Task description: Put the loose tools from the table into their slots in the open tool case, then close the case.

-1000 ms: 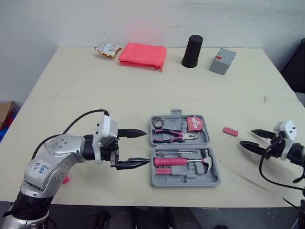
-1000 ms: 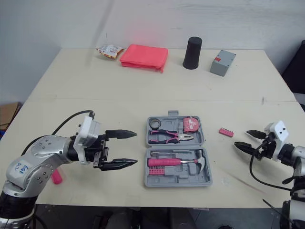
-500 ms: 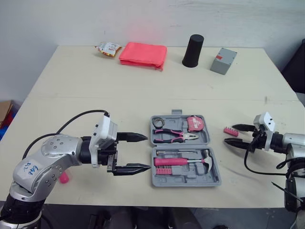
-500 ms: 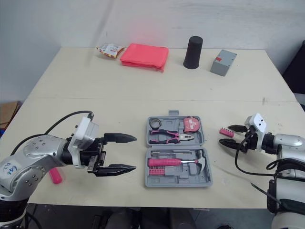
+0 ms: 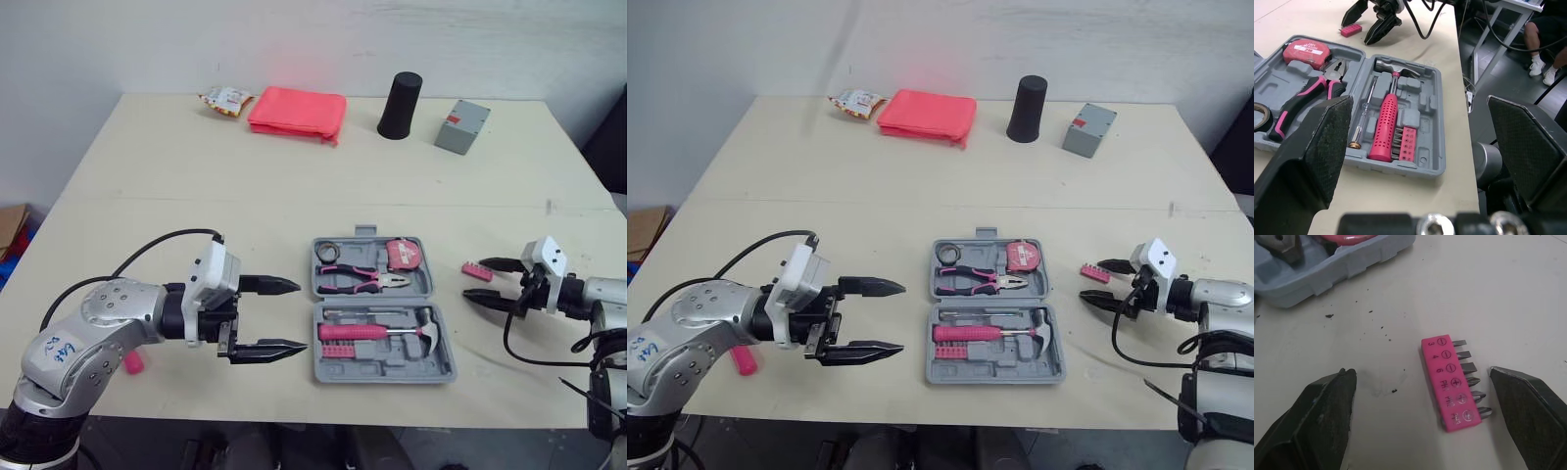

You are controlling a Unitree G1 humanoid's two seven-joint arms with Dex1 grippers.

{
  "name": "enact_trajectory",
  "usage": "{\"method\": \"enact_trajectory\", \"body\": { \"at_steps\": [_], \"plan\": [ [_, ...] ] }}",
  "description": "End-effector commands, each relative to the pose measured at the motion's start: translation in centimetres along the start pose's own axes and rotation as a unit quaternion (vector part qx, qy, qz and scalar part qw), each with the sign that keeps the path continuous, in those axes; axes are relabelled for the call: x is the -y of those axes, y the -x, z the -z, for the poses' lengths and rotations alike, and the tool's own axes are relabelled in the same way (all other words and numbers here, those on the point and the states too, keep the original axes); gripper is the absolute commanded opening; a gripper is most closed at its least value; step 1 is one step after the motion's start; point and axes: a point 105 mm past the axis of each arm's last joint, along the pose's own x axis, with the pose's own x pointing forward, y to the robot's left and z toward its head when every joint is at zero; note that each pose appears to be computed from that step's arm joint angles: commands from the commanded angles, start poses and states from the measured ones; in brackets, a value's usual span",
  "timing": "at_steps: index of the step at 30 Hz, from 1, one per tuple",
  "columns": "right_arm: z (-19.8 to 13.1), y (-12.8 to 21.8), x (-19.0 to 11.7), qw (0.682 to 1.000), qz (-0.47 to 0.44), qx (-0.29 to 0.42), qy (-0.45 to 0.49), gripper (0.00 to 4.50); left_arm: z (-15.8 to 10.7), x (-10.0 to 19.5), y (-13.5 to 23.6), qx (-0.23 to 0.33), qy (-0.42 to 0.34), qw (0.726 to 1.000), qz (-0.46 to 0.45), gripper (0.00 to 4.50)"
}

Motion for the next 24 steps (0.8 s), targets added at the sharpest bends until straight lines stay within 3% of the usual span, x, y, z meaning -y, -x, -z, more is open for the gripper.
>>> {"method": "enact_trajectory", "body": {
  "at_steps": [1, 8, 11, 17, 24],
  "plan": [
    [2.2, 1.0, -0.6, 0.999, -0.001, -0.037, -0.032, 4.5, -0.9, 0.6, 0.1, 0.004, -0.021, 1.0, 0.012, 4.42],
    [2.5, 1.1, -0.7, 0.999, 0.0, -0.038, -0.039, 4.5, -0.8, 0.8, 0.1, -0.001, -0.019, 1.0, 0.02, 4.42],
    [2.7, 1.2, -0.5, 0.998, 0.011, -0.039, -0.045, 3.73, -0.8, 0.8, 0.1, -0.002, -0.02, 1.0, 0.021, 4.5],
    [3.1, 1.7, 0.3, 0.996, 0.059, -0.032, -0.065, 0.79, -0.7, 1.0, -0.2, 0.002, -0.016, 1.0, 0.022, 4.5],
    [1.4, 1.7, 1.0, 0.996, 0.082, 0.016, -0.038, 0.76, -0.4, 1.1, -0.6, 0.011, -0.011, 1.0, 0.022, 4.5]
  ]
}}
